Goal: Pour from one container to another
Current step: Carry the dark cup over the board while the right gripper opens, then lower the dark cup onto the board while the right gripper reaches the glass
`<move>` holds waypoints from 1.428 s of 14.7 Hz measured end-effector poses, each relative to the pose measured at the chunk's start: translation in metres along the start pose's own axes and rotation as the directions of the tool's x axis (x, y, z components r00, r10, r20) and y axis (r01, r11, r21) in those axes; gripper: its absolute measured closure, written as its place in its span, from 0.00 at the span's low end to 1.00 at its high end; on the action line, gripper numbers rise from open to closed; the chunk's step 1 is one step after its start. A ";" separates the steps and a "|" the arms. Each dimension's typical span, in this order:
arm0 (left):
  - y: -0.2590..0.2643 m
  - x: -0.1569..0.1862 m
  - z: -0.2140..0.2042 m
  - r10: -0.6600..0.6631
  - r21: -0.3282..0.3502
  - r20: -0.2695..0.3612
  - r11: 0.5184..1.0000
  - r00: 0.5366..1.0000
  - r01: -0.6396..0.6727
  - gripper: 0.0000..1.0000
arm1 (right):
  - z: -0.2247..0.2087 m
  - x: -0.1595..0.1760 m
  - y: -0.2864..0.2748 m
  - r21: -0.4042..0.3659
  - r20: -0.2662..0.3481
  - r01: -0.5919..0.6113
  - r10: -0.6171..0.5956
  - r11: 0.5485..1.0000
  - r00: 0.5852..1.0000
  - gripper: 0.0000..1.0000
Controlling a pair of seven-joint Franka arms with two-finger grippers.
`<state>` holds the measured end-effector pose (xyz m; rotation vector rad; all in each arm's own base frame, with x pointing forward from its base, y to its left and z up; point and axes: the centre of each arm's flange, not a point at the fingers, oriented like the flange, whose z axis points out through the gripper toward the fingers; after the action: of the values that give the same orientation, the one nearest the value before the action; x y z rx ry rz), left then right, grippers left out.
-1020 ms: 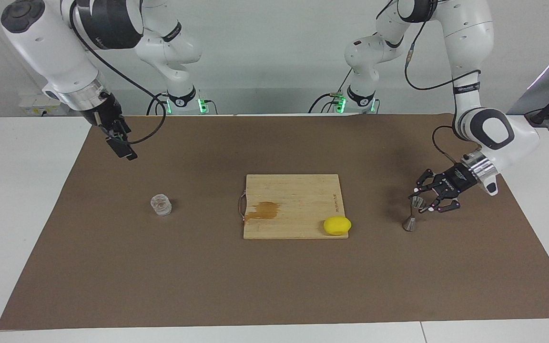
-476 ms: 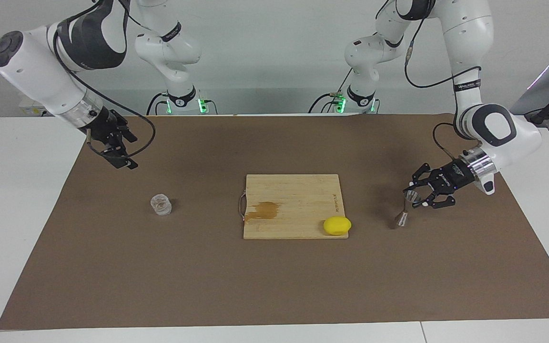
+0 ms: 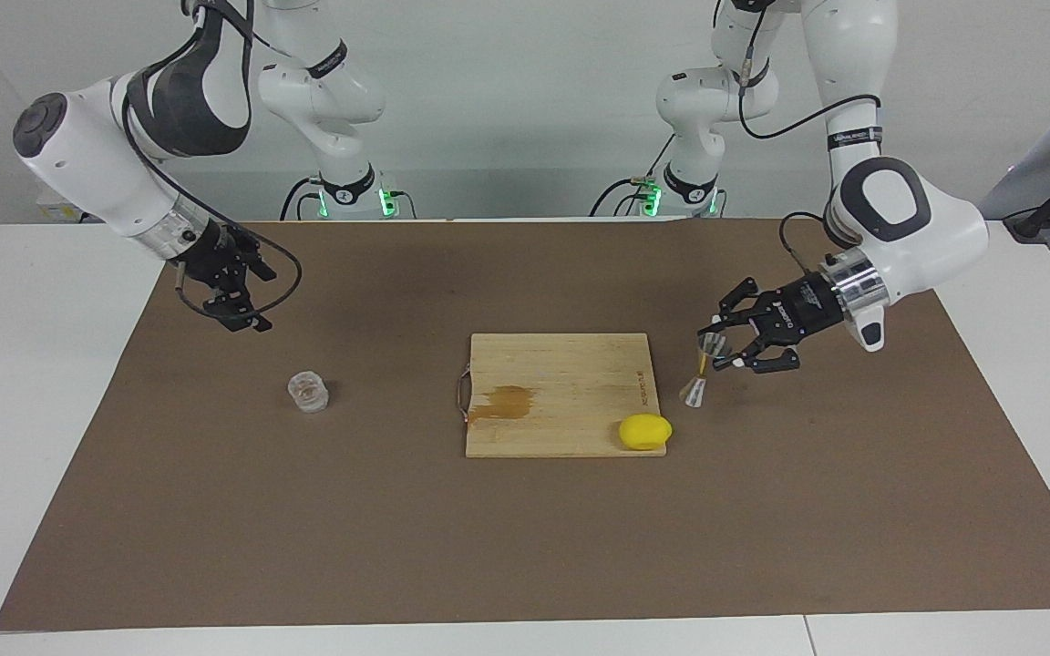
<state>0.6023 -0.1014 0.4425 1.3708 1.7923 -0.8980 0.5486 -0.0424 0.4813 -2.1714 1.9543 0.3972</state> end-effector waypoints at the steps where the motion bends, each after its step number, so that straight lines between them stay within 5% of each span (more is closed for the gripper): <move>1: -0.006 -0.014 0.021 -0.017 -0.021 0.008 1.000 1.000 0.018 0.51 | 0.007 0.009 -0.001 -0.003 0.013 -0.016 0.016 1.000 1.000 0.00; 7: -0.070 -0.077 0.157 -0.078 -0.198 0.029 0.977 0.997 0.082 0.51 | 0.048 0.065 -0.016 0.008 0.047 -0.033 0.032 0.999 0.998 0.00; 12: -0.117 -0.074 0.226 -0.177 -0.256 0.008 0.951 0.984 0.173 0.51 | 0.068 0.097 -0.018 0.022 0.067 -0.014 0.012 1.000 0.998 0.00; 21: -0.115 -0.049 0.246 -0.221 -0.311 -0.031 0.929 0.975 0.201 0.51 | 0.135 0.127 -0.029 0.029 0.128 0.051 -0.054 0.998 0.990 0.00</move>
<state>0.5285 -0.3568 0.3695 1.0345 2.0594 -0.6519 0.5797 -0.1156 0.3120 -2.1200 1.8200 0.4879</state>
